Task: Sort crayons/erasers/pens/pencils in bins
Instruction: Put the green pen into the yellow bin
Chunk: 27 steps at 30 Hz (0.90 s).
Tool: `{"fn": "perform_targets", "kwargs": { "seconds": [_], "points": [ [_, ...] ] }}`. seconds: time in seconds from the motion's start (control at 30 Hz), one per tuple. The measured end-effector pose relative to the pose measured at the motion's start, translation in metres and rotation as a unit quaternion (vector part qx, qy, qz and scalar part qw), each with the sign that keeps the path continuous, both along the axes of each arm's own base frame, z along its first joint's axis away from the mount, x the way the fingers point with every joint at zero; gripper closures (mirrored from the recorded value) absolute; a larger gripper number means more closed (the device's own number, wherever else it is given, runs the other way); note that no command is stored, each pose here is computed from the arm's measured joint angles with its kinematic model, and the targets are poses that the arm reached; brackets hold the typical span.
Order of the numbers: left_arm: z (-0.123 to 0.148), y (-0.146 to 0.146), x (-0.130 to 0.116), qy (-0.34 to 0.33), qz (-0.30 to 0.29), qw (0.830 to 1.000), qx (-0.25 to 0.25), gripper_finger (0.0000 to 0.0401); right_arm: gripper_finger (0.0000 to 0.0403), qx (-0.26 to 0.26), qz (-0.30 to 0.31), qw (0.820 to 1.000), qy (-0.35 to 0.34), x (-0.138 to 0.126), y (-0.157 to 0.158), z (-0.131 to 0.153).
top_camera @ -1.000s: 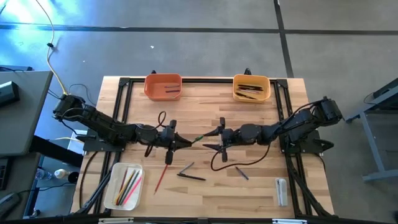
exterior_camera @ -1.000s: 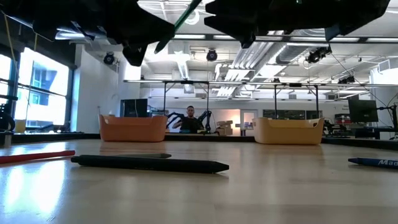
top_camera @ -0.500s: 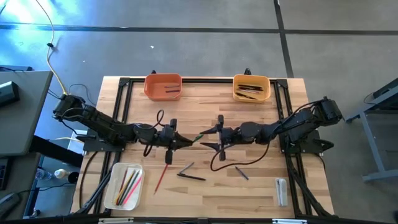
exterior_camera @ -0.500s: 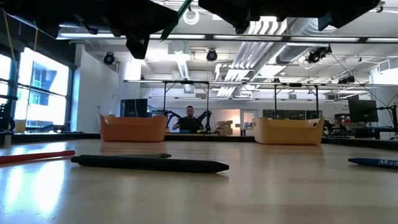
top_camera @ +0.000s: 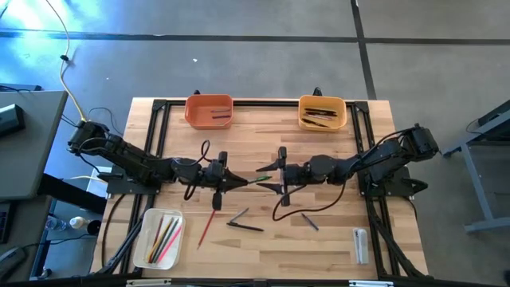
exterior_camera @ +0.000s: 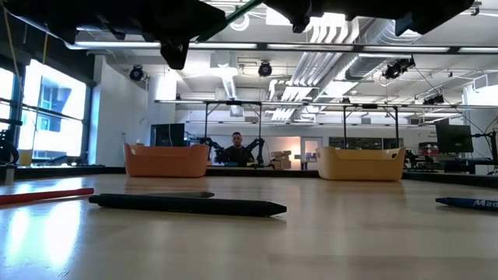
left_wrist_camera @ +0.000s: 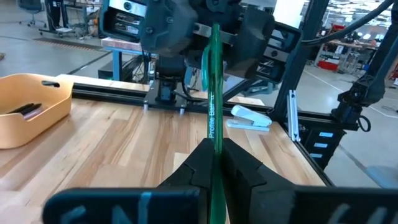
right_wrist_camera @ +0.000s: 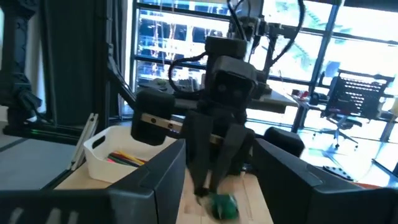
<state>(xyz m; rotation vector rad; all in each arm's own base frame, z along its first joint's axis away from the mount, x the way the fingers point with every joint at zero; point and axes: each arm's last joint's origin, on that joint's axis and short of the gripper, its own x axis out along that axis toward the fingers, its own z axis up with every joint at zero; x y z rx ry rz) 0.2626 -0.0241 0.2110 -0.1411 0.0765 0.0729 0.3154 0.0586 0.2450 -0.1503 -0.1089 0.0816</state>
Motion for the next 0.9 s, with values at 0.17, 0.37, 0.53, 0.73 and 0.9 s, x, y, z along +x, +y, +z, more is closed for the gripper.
{"fn": "perform_targets", "kwargs": {
  "seconds": [0.17,0.37,0.53,0.73,0.9],
  "points": [
    [0.0,0.002,0.0,0.0,0.004,1.0,0.0,0.0394,0.0262,0.002,0.004,1.0,0.007,0.0,0.0,-0.001],
    [0.0,0.002,0.0,-0.001,0.003,1.0,0.008,0.04,0.0386,-0.003,0.004,1.0,0.016,0.0,0.0,-0.003],
    [0.0,0.002,0.0,0.001,0.003,1.0,0.013,0.0401,0.0381,-0.008,0.001,1.0,0.021,0.0,-0.001,-0.004],
    [-0.01,0.001,-0.002,0.041,0.005,0.999,0.027,0.0401,0.0398,-0.013,-0.015,0.996,0.091,0.0,-0.002,-0.018],
    [-0.03,0.002,-0.015,0.066,0.014,0.997,0.042,0.0401,0.0393,0.014,-0.037,0.965,0.259,-0.008,-0.004,-0.05]
  ]
}}
